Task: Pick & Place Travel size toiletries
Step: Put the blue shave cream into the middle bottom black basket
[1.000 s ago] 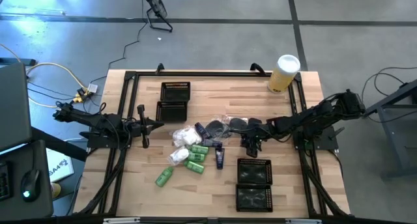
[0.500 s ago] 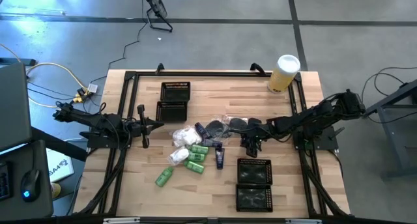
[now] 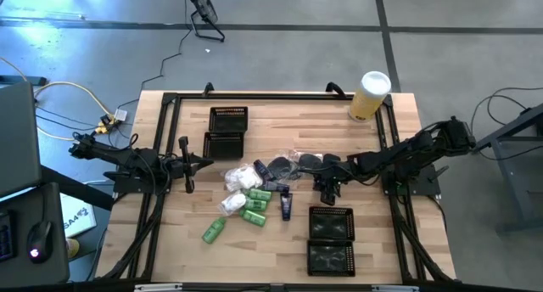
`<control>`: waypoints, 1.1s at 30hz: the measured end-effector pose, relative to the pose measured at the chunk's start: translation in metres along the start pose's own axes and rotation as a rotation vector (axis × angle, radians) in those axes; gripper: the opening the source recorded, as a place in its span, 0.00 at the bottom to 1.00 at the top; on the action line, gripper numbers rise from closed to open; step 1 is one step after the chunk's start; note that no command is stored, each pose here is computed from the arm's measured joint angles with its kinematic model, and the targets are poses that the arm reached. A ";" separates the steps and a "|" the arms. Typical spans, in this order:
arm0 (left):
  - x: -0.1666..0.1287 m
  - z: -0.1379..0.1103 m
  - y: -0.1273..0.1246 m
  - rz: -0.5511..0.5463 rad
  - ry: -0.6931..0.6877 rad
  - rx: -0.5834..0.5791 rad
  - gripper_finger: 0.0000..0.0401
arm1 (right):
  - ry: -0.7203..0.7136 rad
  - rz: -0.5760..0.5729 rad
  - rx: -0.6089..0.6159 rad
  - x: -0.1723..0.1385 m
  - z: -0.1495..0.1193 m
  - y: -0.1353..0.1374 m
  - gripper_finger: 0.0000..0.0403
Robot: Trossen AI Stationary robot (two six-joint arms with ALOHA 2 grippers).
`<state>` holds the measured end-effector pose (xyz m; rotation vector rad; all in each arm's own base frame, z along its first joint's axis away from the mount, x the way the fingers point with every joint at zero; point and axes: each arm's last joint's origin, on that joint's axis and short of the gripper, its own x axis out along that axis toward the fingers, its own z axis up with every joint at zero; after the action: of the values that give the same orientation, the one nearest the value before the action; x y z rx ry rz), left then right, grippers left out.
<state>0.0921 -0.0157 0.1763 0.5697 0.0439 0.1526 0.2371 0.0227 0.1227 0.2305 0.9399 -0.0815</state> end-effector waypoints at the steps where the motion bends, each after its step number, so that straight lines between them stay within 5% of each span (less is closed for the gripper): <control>1: 0.000 0.000 0.000 0.000 0.000 0.000 0.00 | 0.000 0.000 0.001 0.000 0.000 0.000 0.32; 12: 0.000 0.000 0.000 0.000 0.000 0.000 0.00 | 0.002 0.004 0.008 0.000 0.000 0.000 0.32; 22: 0.000 0.000 0.000 0.000 0.000 0.000 0.00 | 0.012 0.001 0.004 0.000 -0.001 0.000 0.47; 33: 0.000 0.000 0.000 0.000 -0.001 0.000 0.00 | 0.035 -0.049 -0.004 0.000 -0.004 -0.002 0.43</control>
<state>0.0921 -0.0157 0.1764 0.5696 0.0434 0.1523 0.2334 0.0212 0.1201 0.2056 0.9807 -0.1204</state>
